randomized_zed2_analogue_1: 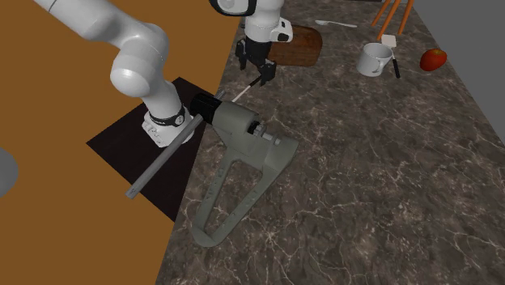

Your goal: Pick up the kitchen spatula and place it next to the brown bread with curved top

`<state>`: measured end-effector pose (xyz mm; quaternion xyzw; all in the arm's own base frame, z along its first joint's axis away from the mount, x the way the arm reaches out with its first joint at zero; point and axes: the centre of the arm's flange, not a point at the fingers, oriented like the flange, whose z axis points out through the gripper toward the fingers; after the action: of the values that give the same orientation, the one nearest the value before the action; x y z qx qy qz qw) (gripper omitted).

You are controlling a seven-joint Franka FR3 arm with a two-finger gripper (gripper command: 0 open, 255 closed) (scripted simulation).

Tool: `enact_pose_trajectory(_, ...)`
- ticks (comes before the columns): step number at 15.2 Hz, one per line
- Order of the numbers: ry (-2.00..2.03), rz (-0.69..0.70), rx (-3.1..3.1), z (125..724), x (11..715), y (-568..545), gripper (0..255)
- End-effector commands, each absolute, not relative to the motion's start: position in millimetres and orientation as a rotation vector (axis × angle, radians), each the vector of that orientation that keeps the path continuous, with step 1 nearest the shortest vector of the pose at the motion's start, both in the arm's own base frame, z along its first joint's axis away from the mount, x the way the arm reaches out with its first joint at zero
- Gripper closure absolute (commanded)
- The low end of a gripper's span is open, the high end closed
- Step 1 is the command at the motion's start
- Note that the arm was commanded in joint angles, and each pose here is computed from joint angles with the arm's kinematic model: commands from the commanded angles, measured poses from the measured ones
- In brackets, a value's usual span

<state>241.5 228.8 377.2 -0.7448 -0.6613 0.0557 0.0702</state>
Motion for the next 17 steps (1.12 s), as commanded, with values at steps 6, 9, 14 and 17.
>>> enact_pose_trajectory(6, -2.016, 0.166, -2.214, 341.0, 235.5, 230.6, 0)
enact_pose_trajectory(9, -2.016, 0.166, -2.214, 341.0, 235.5, 230.6, 0)
enact_pose_trajectory(14, -2.016, 0.166, -2.214, 341.0, 235.5, 230.6, 255)
enact_pose_trajectory(17, -2.016, 0.166, -2.214, 341.0, 235.5, 230.6, 255)
